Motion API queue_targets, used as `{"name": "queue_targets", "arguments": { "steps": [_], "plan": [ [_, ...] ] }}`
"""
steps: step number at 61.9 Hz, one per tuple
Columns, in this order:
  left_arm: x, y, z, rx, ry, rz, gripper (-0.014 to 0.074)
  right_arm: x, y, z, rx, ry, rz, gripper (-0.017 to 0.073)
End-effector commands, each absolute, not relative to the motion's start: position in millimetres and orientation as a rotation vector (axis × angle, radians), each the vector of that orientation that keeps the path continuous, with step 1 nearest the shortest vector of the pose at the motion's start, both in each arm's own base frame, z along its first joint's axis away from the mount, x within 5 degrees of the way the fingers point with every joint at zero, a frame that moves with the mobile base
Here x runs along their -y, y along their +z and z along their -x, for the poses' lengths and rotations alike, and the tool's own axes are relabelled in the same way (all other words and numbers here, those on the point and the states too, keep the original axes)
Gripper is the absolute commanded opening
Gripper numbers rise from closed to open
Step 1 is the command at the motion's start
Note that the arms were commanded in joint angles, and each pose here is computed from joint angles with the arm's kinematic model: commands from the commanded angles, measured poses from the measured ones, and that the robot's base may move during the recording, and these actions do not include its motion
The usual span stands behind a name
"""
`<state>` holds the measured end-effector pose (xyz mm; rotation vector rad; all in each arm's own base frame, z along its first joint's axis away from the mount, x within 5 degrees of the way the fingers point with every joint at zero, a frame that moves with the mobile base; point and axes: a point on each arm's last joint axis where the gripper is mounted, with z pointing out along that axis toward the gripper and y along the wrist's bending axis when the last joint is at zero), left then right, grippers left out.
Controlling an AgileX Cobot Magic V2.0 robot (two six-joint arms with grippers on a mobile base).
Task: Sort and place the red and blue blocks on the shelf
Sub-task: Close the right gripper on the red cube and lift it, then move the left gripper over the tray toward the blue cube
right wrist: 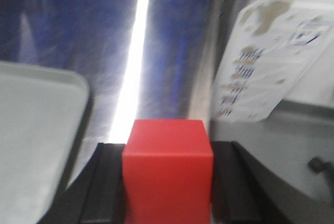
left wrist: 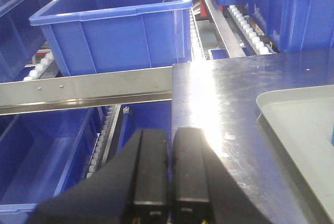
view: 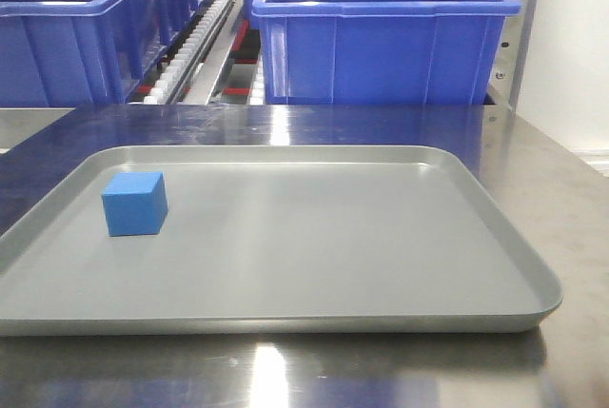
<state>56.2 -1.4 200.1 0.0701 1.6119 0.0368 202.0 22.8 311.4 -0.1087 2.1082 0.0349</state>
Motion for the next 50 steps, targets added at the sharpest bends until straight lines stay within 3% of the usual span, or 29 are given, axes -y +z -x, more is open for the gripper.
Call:
{"name": "queue_targets", "arguments": {
  "steps": [1,25,50],
  "plan": [
    [1,199,-57,-1.547,0.034,-0.059,0.0122,-12,331,-185,-1.87,-0.015,0.112,0.0056],
    [1,199,-57,-1.547,0.034,-0.059,0.0122,-6,313,-115,-1.674,0.099,-0.019,0.0056],
    [1,199,-57,-1.547,0.034,-0.059,0.0122,-5,316,-98,-1.64,0.101,-0.017,0.0056]
  ]
}}
